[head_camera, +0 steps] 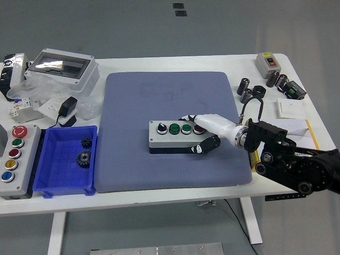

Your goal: Pick up the button,place it on the desk,press the button,press the button

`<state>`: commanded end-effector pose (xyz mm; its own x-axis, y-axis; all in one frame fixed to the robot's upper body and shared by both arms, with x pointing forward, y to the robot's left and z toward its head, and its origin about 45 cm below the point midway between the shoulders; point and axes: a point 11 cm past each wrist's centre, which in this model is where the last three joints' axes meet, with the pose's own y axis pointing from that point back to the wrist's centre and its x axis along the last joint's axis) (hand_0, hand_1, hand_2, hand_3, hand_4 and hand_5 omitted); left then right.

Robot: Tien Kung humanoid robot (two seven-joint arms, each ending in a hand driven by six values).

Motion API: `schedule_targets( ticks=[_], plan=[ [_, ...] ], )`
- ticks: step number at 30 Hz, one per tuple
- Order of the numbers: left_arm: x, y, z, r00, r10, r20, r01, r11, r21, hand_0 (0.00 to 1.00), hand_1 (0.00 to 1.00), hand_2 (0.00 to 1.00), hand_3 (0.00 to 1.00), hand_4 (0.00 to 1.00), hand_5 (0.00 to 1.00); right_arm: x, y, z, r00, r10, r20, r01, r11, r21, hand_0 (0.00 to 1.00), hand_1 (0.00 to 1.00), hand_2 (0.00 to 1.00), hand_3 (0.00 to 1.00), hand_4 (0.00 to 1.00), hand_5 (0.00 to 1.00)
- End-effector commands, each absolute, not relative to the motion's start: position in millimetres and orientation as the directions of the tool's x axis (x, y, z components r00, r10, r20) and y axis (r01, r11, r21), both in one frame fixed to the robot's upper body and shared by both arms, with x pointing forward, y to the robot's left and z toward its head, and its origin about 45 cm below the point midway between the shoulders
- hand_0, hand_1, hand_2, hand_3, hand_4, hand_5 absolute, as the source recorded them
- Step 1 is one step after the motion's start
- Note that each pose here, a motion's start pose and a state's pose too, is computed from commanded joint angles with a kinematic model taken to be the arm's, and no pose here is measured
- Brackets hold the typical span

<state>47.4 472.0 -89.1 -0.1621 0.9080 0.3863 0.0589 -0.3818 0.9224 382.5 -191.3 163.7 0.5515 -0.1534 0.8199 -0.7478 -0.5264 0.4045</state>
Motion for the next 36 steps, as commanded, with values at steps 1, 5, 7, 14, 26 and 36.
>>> schedule_targets(
  ticks=[1, 5, 7, 14, 26, 36],
  plan=[
    [48, 472, -89, -0.162, 0.908, 0.386, 0.058, -0.382, 0.922, 0.669, 0.629, 0.558, 0.601, 0.620, 0.210, 383, -191, 164, 0.552, -0.154, 0.819, -0.748, -0.526, 0.405, 0.941, 0.916, 0.967, 0.998, 0.697, 0.112],
    [48, 472, -89, -0.160, 0.908, 0.386, 0.057, -0.382, 0.922, 0.669, 0.629, 0.558, 0.601, 0.620, 0.210, 383, -192, 166, 0.556, -0.158, 0.816, -0.747, -0.526, 0.407, 0.941, 0.916, 0.967, 0.998, 0.697, 0.112],
    [48, 472, -89, -0.158, 0.909, 0.387, 0.057, -0.382, 0.922, 0.670, 0.629, 0.556, 0.602, 0.618, 0.205, 384, -192, 167, 0.558, -0.161, 0.814, -0.746, -0.526, 0.408, 0.953, 0.935, 0.998, 0.998, 0.753, 0.121],
    [50, 472, -89, -0.155, 0.909, 0.386, 0.055, -0.382, 0.922, 0.670, 0.629, 0.555, 0.598, 0.613, 0.194, 385, -194, 171, 0.567, -0.168, 0.806, -0.743, -0.527, 0.413, 0.958, 0.943, 0.998, 0.998, 0.787, 0.141],
    [48, 472, -89, -0.150, 0.911, 0.385, 0.058, -0.381, 0.923, 0.670, 0.629, 0.553, 0.597, 0.607, 0.186, 383, -198, 193, 0.625, -0.162, 0.763, -0.700, -0.549, 0.457, 0.972, 0.950, 0.998, 0.998, 0.816, 0.122],
    [46, 472, -89, -0.153, 0.910, 0.385, 0.063, -0.380, 0.923, 0.670, 0.627, 0.551, 0.595, 0.602, 0.175, 387, -221, 245, 0.568, -0.117, 0.815, -0.758, -0.460, 0.463, 0.993, 0.978, 0.998, 0.998, 0.854, 0.131]
  ],
)
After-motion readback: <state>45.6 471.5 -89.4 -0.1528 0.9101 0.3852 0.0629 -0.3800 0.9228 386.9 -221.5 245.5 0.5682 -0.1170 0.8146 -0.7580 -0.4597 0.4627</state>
